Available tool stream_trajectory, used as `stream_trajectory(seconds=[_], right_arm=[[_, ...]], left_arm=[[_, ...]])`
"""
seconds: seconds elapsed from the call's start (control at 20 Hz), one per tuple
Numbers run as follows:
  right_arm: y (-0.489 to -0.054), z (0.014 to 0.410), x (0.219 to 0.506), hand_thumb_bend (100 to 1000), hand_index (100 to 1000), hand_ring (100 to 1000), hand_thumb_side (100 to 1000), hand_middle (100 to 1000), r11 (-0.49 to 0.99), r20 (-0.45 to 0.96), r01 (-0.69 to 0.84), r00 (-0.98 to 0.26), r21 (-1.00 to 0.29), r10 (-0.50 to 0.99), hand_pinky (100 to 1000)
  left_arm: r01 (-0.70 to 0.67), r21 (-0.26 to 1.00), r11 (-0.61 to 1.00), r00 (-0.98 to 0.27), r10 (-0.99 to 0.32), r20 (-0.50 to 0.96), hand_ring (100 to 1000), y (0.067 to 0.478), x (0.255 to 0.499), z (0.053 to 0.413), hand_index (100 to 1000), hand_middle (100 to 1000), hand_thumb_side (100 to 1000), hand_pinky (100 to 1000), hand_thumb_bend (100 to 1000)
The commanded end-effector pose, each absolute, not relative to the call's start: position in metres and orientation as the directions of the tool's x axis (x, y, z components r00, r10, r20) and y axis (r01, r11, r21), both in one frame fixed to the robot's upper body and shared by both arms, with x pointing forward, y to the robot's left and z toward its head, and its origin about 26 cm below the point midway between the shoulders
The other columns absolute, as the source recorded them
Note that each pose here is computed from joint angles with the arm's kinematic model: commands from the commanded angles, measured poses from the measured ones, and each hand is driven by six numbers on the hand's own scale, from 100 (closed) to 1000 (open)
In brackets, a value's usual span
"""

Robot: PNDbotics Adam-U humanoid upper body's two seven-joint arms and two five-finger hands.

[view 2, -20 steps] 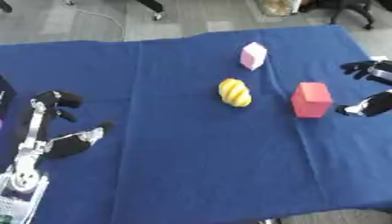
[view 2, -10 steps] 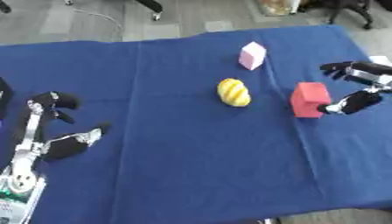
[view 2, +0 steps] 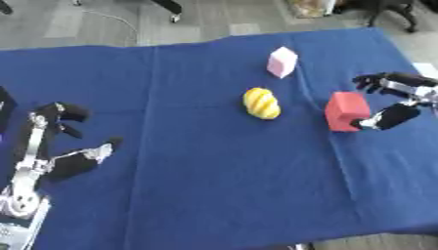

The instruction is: Pick up the objects with one hand, pass them to the other hand, and then place them into the box on the other side of the table.

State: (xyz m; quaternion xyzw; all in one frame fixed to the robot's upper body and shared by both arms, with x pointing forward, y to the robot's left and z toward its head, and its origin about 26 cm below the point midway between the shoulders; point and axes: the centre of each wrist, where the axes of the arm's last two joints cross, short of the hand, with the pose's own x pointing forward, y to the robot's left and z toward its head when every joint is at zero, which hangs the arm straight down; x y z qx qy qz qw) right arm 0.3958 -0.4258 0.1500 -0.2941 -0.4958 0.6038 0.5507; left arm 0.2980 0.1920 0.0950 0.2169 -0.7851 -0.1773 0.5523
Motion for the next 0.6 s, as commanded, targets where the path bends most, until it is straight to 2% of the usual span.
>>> stream_trajectory(seconds=[0.05,0.25,0.3,0.6], right_arm=[[-0.4324,0.1624,0.3983,416,989,868,344,863,0.088,0.167,-0.348,-0.204,-0.933,0.965,868],[-0.4347,0.1578,0.4009,384,982,862,340,837,0.105,0.177,-0.349,-0.183,-0.931,0.967,865],[-0.4354,0.1570,0.4013,406,982,862,338,837,0.108,0.179,-0.348,-0.179,-0.931,0.967,865],[-0.4379,0.1549,0.4021,396,957,854,330,794,0.115,0.182,-0.344,-0.169,-0.932,0.969,864]], left_arm=[[-0.146,0.516,0.844,-0.317,-0.534,0.784,623,0.1913,0.2977,0.1009,591,533,100,485,650],[-0.142,0.516,0.845,-0.319,-0.532,0.784,624,0.1906,0.2977,0.1012,591,534,100,486,648],[-0.141,0.516,0.845,-0.319,-0.532,0.784,624,0.1904,0.2977,0.1012,591,534,100,486,647],[-0.140,0.516,0.845,-0.320,-0.532,0.784,624,0.1903,0.2979,0.1014,591,534,100,487,643]])
